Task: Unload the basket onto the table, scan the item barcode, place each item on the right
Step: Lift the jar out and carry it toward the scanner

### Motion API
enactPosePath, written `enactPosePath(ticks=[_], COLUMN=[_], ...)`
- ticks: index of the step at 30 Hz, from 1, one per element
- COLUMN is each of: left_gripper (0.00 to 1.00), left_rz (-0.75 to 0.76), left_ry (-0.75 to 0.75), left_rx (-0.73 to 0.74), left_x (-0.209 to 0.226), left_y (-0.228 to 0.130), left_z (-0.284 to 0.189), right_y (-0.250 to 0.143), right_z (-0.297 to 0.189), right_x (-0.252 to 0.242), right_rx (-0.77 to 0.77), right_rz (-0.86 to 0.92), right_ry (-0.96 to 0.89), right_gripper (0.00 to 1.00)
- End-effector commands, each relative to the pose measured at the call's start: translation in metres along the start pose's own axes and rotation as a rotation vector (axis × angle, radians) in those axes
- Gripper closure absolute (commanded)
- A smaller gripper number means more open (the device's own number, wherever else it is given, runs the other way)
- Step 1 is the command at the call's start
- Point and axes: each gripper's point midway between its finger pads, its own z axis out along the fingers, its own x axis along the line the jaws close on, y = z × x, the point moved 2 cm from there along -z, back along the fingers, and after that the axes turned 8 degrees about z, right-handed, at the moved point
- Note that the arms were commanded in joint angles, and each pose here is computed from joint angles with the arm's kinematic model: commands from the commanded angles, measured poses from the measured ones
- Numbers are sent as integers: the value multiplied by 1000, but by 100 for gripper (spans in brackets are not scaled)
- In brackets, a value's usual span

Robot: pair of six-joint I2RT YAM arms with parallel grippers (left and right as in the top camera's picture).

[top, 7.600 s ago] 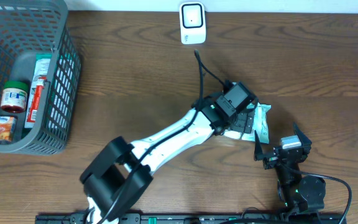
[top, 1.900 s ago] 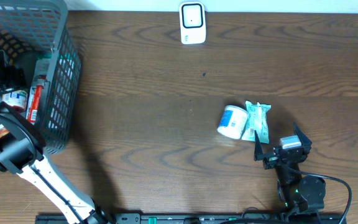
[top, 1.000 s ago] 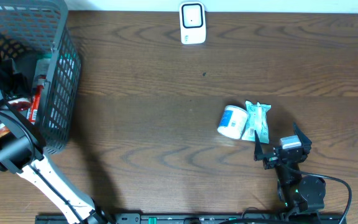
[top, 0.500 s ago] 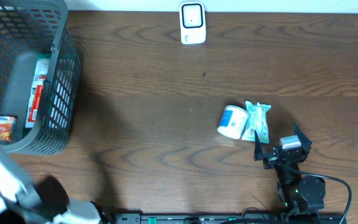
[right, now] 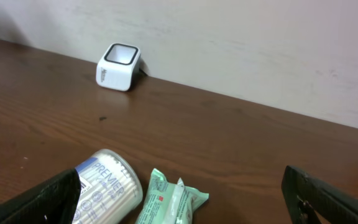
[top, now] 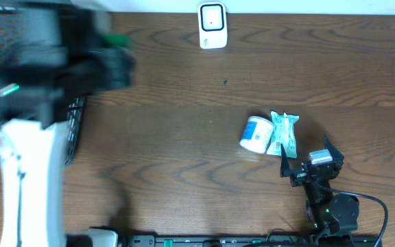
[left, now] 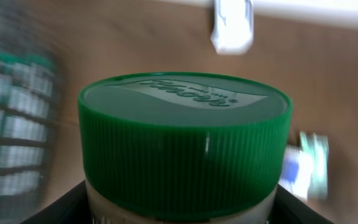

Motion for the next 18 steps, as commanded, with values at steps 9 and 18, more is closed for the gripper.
enactPosePath(ticks=[9,18], left_gripper=[46,42], left_rz=[158,200], left_ry=[-101,-94], left_rx=[513,621], left_x=[-117,-163], left_y=[-120,-172], left_z=[185,263], right_y=[0,0], right_z=[0,0], right_x=[2,2], right_rx=[0,0], right_rz=[0,0], right_ry=[7,7], right_gripper=[1,1])
